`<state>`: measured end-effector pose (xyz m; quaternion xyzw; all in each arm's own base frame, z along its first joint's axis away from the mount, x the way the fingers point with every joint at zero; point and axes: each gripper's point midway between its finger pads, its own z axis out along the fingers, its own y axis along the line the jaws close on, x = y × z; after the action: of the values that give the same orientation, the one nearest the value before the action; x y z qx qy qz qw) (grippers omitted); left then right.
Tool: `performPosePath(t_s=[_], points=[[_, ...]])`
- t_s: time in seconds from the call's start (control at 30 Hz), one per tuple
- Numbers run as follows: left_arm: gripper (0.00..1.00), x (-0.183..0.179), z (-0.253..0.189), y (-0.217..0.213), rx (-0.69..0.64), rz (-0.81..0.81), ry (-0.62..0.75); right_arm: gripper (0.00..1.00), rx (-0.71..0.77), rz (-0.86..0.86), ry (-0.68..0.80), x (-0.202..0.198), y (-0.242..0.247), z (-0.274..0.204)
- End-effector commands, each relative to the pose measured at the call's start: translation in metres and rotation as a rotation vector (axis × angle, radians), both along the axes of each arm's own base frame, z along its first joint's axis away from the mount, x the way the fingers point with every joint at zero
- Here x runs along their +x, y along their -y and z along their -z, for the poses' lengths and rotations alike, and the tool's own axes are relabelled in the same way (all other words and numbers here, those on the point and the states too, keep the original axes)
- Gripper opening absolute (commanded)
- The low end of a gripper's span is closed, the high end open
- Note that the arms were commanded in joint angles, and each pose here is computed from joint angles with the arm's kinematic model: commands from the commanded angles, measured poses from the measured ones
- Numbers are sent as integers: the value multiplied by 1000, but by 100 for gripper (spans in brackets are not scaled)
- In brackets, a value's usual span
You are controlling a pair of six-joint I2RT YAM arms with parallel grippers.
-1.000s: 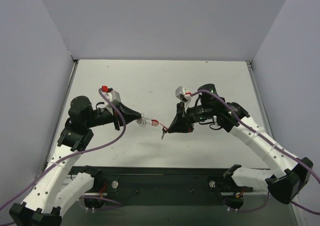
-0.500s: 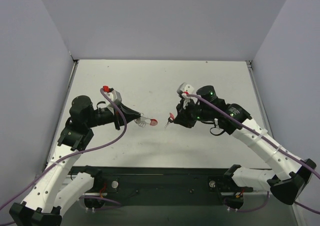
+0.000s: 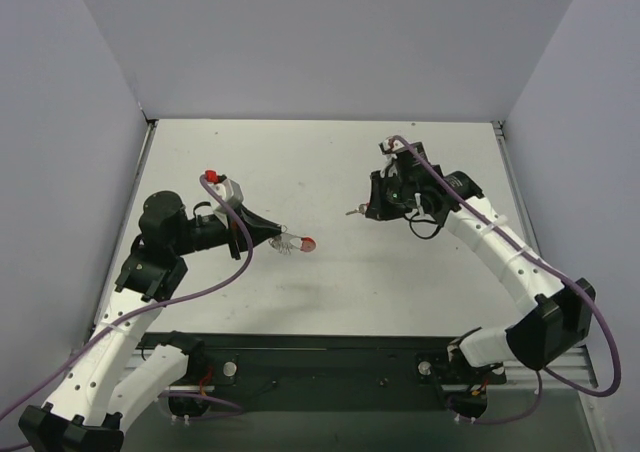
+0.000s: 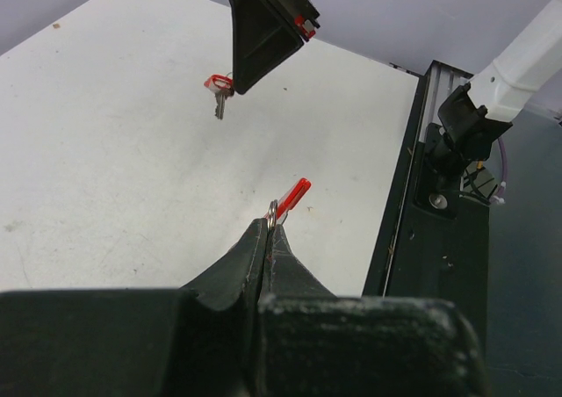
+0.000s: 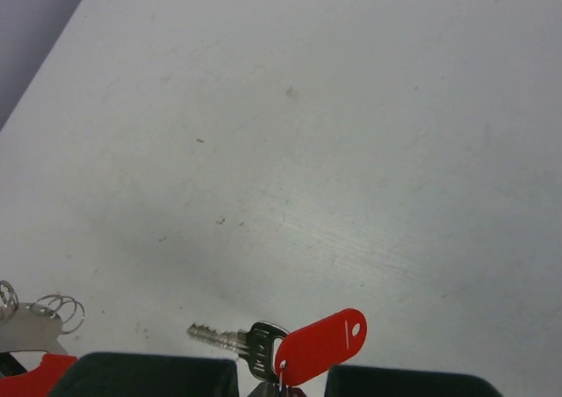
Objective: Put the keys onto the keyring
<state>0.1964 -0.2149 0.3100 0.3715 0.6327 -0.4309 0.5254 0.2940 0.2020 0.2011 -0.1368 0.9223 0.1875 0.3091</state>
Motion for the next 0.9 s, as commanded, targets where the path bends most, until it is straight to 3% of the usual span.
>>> performPosePath(t_s=[0.0, 0.03, 0.1, 0.13, 0.17, 0.2, 0.27, 0.63, 0.7, 0.77, 0.87], points=[[0, 2, -15, 3, -31, 6, 52, 0, 153, -89, 99, -17, -18, -25], [0, 3, -15, 3, -30, 6, 52, 0, 8, 115, 243, 6, 8, -28], [0, 4, -14, 4, -30, 7, 49, 0, 30, 199, 58, 14, 32, -6], [0, 4, -15, 4, -32, 10, 47, 0, 79, 123, 26, 9, 23, -4], [0, 4, -15, 5, -34, 13, 44, 0, 112, 78, 105, 16, 14, -9], [0, 3, -14, 5, -35, 15, 43, 0, 103, 56, 214, 9, 10, -23], [0, 5, -12, 5, -30, 10, 39, 0, 25, 17, 279, -3, 0, -14], [0, 7, -13, 4, -29, -1, 39, 0, -7, -176, 25, -38, -18, 76], [0, 7, -12, 4, -28, -1, 38, 10, -19, -232, -44, -49, -23, 98], [0, 7, -11, 4, -27, -1, 36, 33, -27, -263, -74, -57, -27, 108], [0, 6, -11, 4, -24, -2, 38, 56, -37, -251, -60, -58, -26, 109]])
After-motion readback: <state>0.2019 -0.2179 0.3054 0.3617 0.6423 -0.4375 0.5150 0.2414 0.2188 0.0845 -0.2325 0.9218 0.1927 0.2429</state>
